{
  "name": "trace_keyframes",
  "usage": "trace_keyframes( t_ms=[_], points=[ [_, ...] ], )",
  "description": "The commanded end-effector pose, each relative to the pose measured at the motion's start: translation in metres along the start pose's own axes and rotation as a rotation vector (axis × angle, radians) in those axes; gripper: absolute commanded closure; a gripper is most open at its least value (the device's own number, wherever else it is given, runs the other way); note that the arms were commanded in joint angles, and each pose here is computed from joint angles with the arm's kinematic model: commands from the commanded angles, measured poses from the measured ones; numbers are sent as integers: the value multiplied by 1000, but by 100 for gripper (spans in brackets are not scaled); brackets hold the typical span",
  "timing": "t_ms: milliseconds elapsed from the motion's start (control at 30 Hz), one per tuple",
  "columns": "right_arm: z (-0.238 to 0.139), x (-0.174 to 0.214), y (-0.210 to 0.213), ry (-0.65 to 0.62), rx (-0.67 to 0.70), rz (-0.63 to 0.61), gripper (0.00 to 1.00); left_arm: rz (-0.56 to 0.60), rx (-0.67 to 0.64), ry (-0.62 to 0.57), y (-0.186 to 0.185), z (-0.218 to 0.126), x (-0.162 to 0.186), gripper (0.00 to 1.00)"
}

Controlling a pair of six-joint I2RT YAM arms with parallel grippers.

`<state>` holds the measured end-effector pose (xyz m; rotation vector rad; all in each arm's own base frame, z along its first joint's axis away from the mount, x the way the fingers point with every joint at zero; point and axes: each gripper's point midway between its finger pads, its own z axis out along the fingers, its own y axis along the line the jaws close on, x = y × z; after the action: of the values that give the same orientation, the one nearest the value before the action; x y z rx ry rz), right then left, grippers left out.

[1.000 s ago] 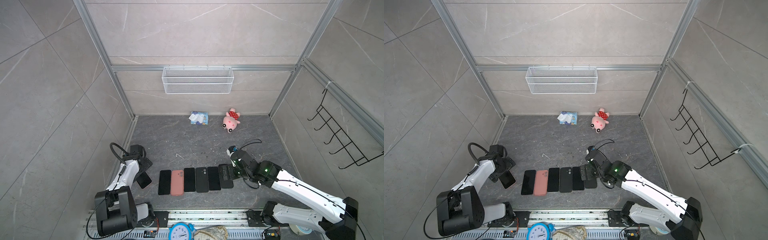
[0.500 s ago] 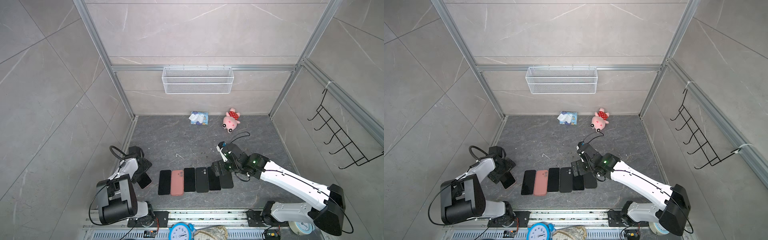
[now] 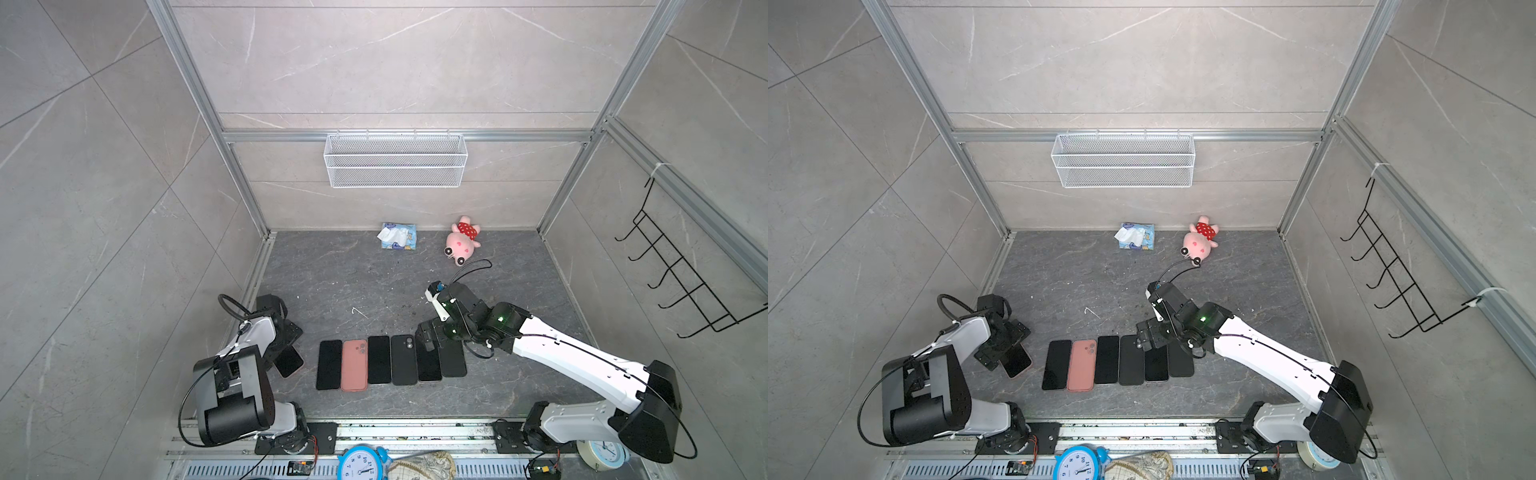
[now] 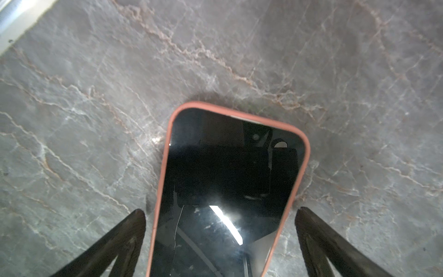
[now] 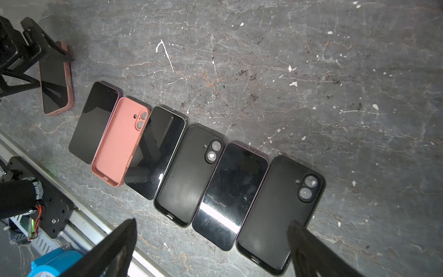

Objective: Take the phone out of the phone case
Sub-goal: 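Grasp and lift the pink-framed phone with the left gripper while the right approaches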

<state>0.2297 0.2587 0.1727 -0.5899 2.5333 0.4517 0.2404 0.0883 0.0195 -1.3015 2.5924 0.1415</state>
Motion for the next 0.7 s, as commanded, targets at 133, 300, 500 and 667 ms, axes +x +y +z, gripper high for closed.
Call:
trace_keyframes(
  t_ms=[133, 300, 500, 667],
  points=[
    [-1, -15, 9, -30, -22, -42, 1, -25, -9, 33, 2, 7, 0, 1],
    [10, -16, 13, -23, -39, -39, 1, -24, 10, 47, -1, 10, 2, 11],
    [29, -23, 30, -12, -113, -18, 1, -29, 36, 29, -3, 5, 2, 15],
    [51, -24, 46, 19, -190, 22, 1, -27, 53, 20, -5, 2, 1, 23]
  ],
)
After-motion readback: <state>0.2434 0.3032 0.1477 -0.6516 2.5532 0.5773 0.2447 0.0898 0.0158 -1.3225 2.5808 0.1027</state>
